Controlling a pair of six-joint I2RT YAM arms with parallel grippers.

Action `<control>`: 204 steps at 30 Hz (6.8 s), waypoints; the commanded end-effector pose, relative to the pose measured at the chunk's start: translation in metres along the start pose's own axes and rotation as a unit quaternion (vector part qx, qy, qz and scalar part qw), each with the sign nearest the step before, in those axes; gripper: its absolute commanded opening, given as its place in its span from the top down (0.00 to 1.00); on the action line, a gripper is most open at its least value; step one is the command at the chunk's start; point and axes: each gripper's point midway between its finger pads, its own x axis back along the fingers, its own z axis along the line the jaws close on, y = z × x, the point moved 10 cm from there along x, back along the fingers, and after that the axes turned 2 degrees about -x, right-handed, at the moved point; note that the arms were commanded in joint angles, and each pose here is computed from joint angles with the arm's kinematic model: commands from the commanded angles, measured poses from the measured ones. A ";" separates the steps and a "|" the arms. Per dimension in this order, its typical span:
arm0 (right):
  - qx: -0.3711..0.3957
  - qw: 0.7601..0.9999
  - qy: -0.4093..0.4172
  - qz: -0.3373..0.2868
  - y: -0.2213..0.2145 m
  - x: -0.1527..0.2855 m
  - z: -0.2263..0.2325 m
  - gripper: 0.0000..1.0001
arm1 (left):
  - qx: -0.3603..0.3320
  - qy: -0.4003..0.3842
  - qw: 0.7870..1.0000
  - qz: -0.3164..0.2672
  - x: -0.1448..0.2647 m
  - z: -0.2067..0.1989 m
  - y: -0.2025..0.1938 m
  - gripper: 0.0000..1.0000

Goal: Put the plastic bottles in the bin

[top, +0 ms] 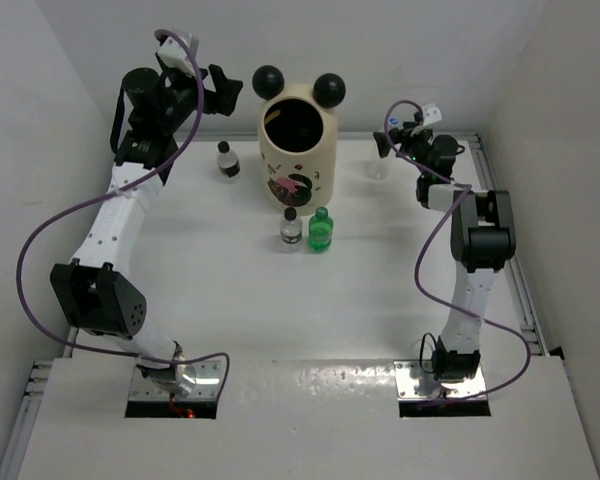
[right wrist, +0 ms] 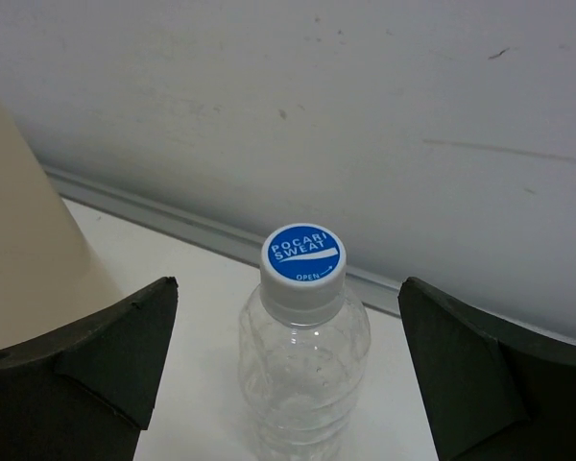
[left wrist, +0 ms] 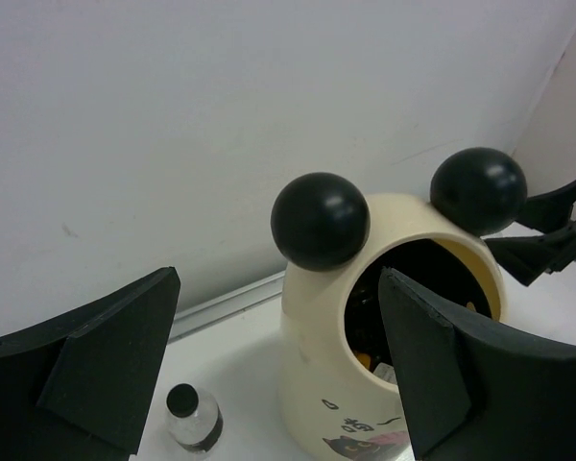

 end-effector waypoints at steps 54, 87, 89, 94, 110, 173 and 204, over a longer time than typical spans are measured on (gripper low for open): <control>0.036 0.920 0.351 -0.173 0.249 0.063 0.237 1.00 | -0.001 0.027 1.000 0.016 0.072 -0.025 -0.008 0.08; 0.091 0.921 0.305 -0.224 0.219 -0.043 0.240 0.00 | 0.019 0.062 0.989 0.133 0.092 0.032 -0.108 0.06; 0.081 0.917 0.308 -0.239 0.238 -0.033 0.244 0.00 | 0.002 0.056 0.990 0.127 0.092 0.032 -0.112 0.06; 0.055 0.907 0.319 -0.269 0.288 0.008 0.253 0.00 | -0.005 0.038 0.990 0.139 0.086 0.037 -0.148 0.06; 0.033 0.973 0.171 -0.154 0.267 0.066 0.182 0.00 | 0.001 0.042 0.982 0.183 0.005 0.092 -0.250 0.06; 0.006 0.984 0.091 0.150 0.121 0.149 0.166 0.01 | -0.012 -0.126 0.992 0.005 -0.046 -0.100 -0.060 0.78; 0.082 0.973 0.198 0.084 0.055 0.150 0.210 0.11 | -0.012 -0.121 0.992 -0.041 0.043 -0.104 0.062 0.00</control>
